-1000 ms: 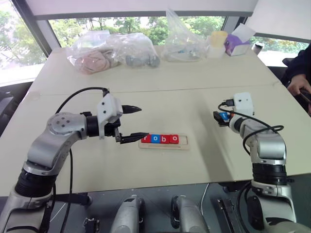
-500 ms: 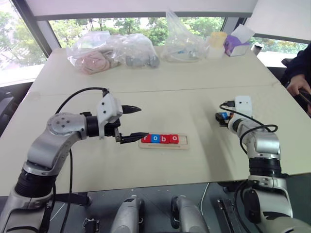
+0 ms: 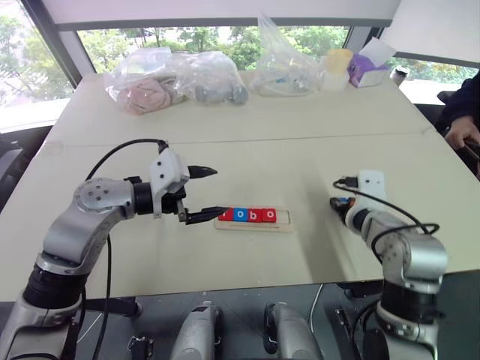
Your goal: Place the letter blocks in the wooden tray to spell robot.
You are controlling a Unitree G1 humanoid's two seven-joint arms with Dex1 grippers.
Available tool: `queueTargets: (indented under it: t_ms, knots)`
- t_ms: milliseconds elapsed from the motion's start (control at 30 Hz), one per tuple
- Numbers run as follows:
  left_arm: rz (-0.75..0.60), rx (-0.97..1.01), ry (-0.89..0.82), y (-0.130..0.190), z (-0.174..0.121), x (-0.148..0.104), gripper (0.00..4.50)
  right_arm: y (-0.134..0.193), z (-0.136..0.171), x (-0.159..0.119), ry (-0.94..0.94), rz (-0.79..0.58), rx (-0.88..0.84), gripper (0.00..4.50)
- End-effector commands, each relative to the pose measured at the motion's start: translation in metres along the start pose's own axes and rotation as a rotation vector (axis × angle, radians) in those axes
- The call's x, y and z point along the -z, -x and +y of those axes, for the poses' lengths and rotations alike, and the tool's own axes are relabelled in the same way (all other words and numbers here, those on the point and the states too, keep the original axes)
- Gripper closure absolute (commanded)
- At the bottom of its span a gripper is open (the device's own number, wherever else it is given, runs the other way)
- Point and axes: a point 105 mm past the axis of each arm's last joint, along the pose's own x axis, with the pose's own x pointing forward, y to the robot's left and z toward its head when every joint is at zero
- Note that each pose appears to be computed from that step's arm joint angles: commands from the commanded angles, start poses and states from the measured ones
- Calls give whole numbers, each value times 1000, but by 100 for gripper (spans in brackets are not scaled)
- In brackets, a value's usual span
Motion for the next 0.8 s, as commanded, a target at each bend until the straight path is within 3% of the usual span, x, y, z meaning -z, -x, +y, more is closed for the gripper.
queueTargets:
  t_ms: [33, 300, 500, 533, 700, 800]
  knots:
    - [-28, 20, -38, -2, -3, -9, 0, 20, 12, 3, -3, 4, -15, 330]
    - [-34, 35, -43, -5, -1, -9, 0, 25, 18, 12, -14, 33, 12, 330]
    - [-34, 30, -47, -5, -1, -10, 0, 22, 16, 3, 56, -11, -6, 26]
    - [-34, 28, -46, -4, -1, -10, 0, 22, 17, -1, 89, -25, -32, 6]
    - [-32, 25, -47, -4, -1, -10, 0, 29, 31, -29, 315, -114, -338, 6]
    - [-34, 23, -48, -6, 0, -11, 0, 36, 24, -38, 454, -154, -496, 6]
